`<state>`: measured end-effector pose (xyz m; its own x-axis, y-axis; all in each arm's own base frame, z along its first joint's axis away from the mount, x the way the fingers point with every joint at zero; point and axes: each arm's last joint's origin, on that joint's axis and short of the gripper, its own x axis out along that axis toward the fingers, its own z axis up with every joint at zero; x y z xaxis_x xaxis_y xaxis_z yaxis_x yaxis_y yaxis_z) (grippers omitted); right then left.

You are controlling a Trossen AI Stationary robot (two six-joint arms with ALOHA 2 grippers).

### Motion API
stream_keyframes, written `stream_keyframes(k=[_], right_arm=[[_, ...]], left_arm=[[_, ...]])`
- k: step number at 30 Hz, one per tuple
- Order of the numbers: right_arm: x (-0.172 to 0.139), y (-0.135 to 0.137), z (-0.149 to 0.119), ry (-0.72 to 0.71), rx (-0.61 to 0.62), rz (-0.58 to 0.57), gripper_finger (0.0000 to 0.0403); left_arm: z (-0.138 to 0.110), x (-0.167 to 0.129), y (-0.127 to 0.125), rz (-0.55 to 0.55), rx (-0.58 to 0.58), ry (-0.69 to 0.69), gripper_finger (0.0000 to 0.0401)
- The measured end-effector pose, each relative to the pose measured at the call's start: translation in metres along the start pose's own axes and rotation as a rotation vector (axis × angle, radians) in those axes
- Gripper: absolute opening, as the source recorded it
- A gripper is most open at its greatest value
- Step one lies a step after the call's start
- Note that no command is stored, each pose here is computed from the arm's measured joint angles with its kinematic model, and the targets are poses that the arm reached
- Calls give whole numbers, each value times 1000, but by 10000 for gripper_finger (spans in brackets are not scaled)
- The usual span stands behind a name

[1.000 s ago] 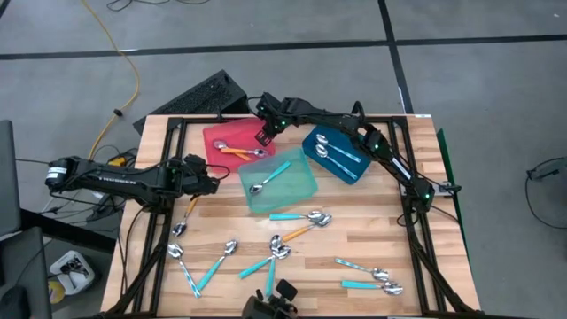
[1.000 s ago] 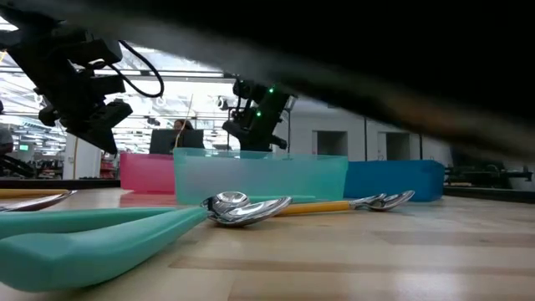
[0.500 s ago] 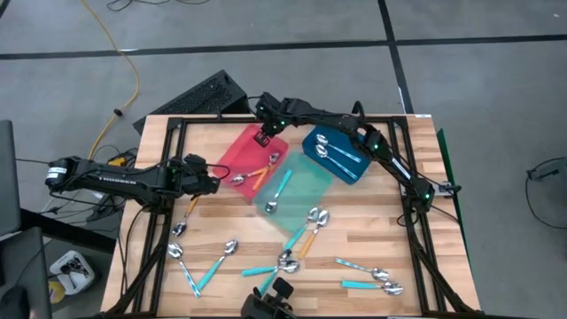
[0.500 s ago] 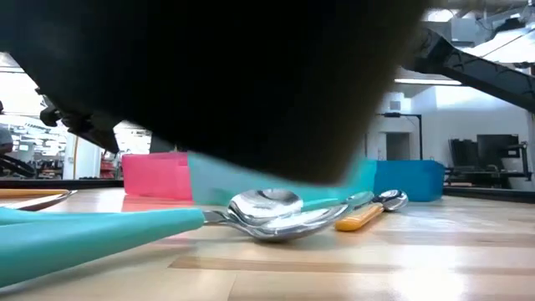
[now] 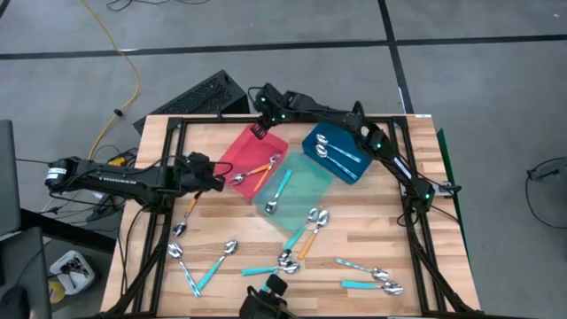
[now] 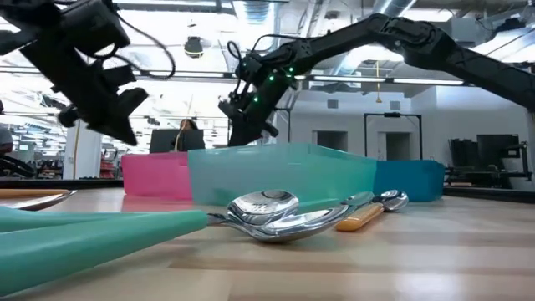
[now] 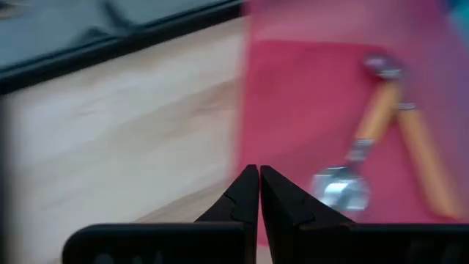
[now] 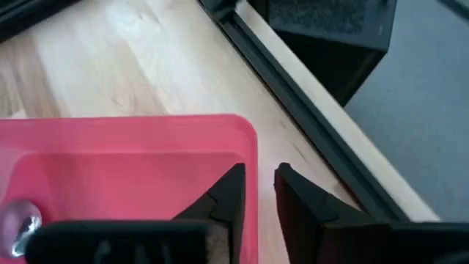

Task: Sort silverware by color (type)
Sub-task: Adjust the red bin

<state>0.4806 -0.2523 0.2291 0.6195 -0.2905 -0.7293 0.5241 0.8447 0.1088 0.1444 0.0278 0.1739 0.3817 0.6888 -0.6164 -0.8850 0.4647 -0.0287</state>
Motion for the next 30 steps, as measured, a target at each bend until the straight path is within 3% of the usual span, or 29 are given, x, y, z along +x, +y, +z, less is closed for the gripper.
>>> stream_keyframes(k=[5,9,18,30], right_arm=[[-40,1,14,-10,-26,-5,112],[-72,1,20,-4,-53,-11,112],[-116,13,29,-33,-84,-1,112],[-142,27,8,172,-120,-23,111]], left_arm=[[9,-1,-12,-144,9,-41,0],[4,6,-9,-55,58,-14,0],[-2,25,-11,-3,143,80,0],[4,36,5,136,136,87,0]])
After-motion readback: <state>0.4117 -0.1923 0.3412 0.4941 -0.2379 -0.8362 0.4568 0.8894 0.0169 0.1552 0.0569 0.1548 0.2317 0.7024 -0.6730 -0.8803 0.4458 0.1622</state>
